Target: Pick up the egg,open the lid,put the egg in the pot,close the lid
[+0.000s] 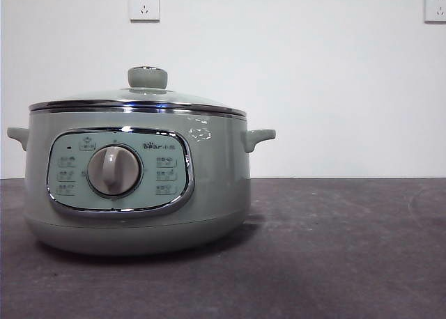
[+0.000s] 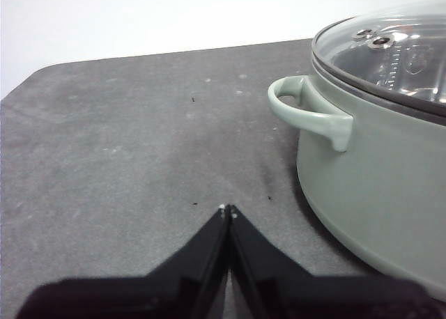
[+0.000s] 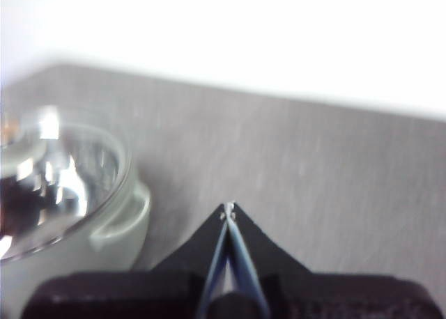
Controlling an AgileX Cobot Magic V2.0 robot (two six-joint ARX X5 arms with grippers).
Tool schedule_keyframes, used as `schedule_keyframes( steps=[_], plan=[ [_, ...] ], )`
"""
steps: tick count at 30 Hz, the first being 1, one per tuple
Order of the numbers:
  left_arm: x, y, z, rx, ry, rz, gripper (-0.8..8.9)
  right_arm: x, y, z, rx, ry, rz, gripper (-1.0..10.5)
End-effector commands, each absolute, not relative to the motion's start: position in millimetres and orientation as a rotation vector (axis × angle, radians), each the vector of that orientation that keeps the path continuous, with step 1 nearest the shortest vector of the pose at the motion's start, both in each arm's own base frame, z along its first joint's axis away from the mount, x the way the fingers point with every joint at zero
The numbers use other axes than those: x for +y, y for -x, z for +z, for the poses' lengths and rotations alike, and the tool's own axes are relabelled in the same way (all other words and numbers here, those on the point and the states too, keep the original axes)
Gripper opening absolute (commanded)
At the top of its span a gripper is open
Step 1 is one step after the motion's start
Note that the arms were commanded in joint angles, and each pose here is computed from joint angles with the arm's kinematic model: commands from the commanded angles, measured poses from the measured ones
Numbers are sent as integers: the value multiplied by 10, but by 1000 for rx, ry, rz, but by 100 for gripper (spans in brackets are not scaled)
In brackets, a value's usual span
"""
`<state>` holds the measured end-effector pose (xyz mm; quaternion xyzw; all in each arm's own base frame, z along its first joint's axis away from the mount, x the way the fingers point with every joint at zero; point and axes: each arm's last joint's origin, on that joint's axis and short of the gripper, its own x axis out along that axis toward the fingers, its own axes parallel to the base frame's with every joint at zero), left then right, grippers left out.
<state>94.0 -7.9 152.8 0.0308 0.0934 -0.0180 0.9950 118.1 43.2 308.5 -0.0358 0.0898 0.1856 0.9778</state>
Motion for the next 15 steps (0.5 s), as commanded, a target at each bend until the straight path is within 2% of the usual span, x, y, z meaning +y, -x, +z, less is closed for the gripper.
schedule_keyframes(
  steps=[1,4,9,15],
  plan=[
    [-77,-946,1485,195,-66,-35,-3,342,-1160,2806,125,63,347,1],
    [-77,-946,1485,195,-66,-34,-3,228,-1097,2333,80,47,266,1],
    [-77,-946,1485,195,-66,-34,-3,130,-1034,1834,115,-11,181,2],
    [-77,-946,1485,195,-66,-34,-3,100,-989,1583,99,-36,154,1]
  ],
)
